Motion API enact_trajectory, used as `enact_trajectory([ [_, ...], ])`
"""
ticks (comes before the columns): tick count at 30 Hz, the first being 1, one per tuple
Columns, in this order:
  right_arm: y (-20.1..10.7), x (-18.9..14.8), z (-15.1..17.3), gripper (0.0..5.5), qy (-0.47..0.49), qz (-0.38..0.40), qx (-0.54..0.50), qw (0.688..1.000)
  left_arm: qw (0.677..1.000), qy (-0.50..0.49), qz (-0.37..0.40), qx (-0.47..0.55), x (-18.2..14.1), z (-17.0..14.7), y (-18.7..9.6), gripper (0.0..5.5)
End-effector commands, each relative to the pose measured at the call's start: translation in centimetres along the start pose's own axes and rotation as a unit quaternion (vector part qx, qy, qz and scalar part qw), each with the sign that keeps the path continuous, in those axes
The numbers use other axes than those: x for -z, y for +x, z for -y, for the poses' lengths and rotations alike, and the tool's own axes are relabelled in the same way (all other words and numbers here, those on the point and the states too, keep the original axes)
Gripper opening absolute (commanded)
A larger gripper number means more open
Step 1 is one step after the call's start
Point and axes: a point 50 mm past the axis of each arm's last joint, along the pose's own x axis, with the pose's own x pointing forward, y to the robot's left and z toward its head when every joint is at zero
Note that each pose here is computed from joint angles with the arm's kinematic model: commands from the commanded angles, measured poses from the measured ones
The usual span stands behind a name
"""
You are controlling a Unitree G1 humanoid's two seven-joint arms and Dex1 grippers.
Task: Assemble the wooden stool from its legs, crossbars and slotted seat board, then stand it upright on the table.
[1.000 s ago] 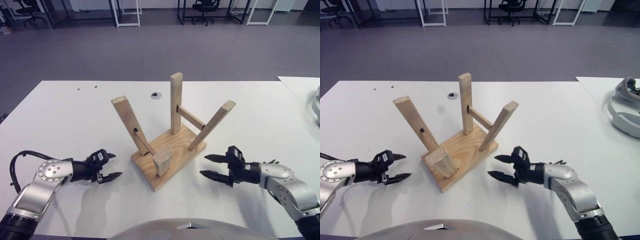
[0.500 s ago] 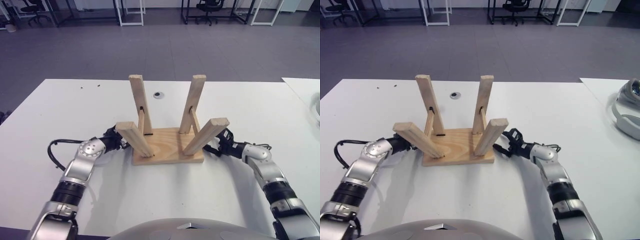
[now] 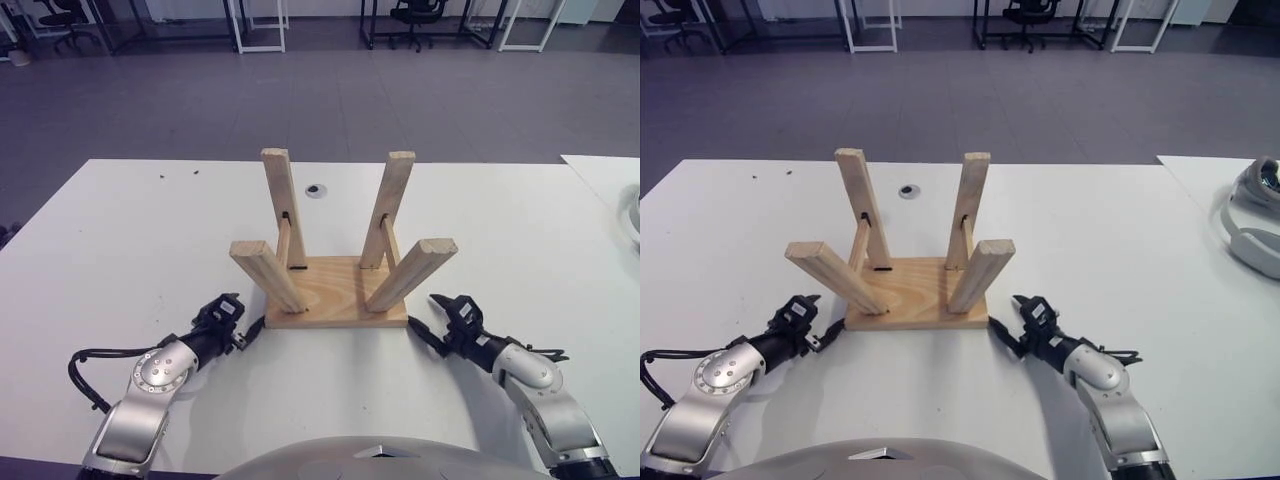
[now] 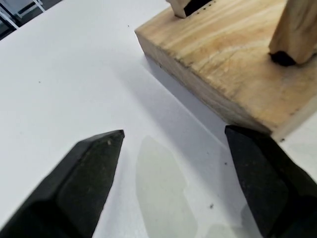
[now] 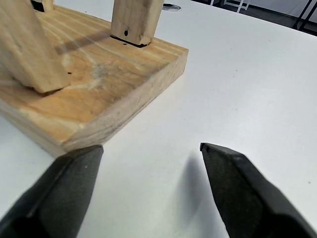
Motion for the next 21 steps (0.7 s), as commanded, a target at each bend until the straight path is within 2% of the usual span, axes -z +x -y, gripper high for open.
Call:
enact_trajectory([
  [1, 0.6, -1.8, -1.5, 3.70, 0.022, 0.029, -0.058, 0.998, 0.995, -0.034, 0.026, 0.088, -2.2, 2.4, 0.5, 3.77],
  [7, -0.8, -7.6, -1.0, 3.70, 0.098, 0.108, -0.155, 0.977, 0.977, -0.071, 0.127, 0.155, -7.7, 1.2, -1.7, 3.77],
  [11, -2.7, -10.2, -1.4, 3.70, 0.078, 0.112, -0.228, 0.964, 0.968, -0.044, 0.158, 0.191, -10.2, 0.5, -3.9, 3.77],
  [16, -4.1, -10.4, -0.3, 3.70, 0.065, 0.089, -0.238, 0.965, 0.976, -0.009, 0.111, 0.187, -9.9, -0.4, -5.4, 3.77],
  [18, -4.1, -9.5, 0.5, 3.70, 0.048, 0.059, -0.224, 0.972, 0.980, 0.008, 0.083, 0.180, -9.3, -1.1, -5.7, 3.77],
  [21, -4.0, -9.0, 2.3, 3.70, 0.044, 0.054, -0.187, 0.980, 0.984, 0.020, 0.065, 0.167, -9.0, -2.5, -6.2, 3.77],
])
